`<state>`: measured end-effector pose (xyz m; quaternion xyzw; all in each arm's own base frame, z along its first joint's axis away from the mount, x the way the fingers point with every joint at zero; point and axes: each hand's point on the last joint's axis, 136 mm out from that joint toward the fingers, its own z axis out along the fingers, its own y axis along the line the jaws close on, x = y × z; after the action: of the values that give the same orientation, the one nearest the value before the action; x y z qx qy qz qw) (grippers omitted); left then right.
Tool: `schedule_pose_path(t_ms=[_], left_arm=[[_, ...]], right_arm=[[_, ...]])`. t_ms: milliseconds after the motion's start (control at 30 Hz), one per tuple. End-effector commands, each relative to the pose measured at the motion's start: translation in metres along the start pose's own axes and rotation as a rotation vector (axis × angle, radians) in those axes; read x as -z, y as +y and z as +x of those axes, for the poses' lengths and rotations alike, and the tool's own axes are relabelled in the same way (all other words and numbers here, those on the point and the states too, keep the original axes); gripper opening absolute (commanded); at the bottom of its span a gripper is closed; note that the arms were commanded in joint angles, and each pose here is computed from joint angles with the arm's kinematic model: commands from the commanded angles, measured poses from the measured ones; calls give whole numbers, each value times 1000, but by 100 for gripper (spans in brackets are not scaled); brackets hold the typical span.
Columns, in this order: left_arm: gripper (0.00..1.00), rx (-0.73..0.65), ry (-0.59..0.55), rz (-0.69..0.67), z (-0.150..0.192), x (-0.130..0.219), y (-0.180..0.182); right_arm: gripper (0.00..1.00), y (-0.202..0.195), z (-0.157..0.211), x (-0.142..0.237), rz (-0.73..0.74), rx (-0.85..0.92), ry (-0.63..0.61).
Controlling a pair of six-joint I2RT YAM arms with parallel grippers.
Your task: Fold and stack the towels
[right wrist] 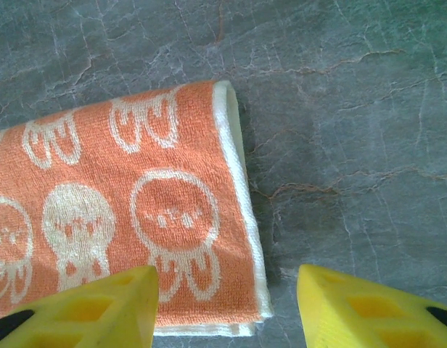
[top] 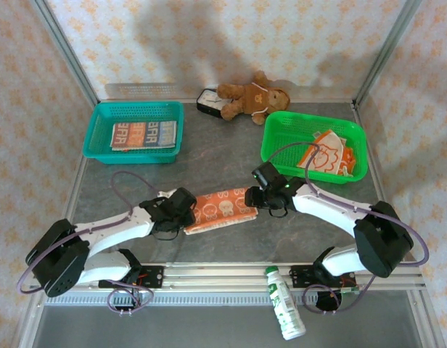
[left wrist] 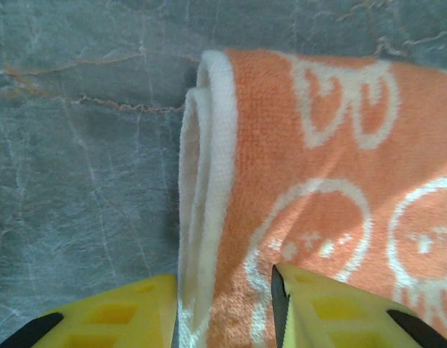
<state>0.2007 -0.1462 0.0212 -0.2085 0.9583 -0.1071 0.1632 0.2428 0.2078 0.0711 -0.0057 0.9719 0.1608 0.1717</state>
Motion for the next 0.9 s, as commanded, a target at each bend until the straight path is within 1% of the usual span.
schedule_pose_path(t_ms=[0, 133, 167, 233, 300, 333, 367, 533, 600, 633, 767, 867], left_arm=[[41, -8, -26, -63, -1, -5, 4], [40, -24, 0, -87, 9, -16, 7], [36, -23, 5, -81, 11, -20, 7], [21, -23, 8, -82, 13, -25, 8], [7, -38, 6, -77, 12, -27, 6], [1, -47, 4, -79, 11, -25, 5], [0, -62, -2, -82, 8, -22, 3], [0, -177, -68, -138, -20, 12, -12], [0, -236, -97, -167, -35, 30, -20], [0, -260, -109, -172, -42, 38, -26], [0, -363, -140, -184, -75, 66, -55], [0, -447, -159, -196, -101, 81, -77]], right_arm=[[53, 4, -11, 11, 11, 25, -39], [54, 7, -15, 15, 6, 28, -47], [55, 7, -16, 15, 8, 28, -49], [59, 7, -18, 17, 11, 25, -58], [61, 7, -21, 21, 14, 24, -71], [61, 8, -22, 22, 16, 24, -75], [61, 7, -25, 25, 25, 22, -85], [79, 0, -37, 38, 65, 10, -151], [89, -2, -43, 43, 77, 0, -181], [99, -4, -46, 45, 83, -7, -191], [99, -7, -59, 54, 104, -22, -236], [99, -11, -66, 58, 125, -36, -255]])
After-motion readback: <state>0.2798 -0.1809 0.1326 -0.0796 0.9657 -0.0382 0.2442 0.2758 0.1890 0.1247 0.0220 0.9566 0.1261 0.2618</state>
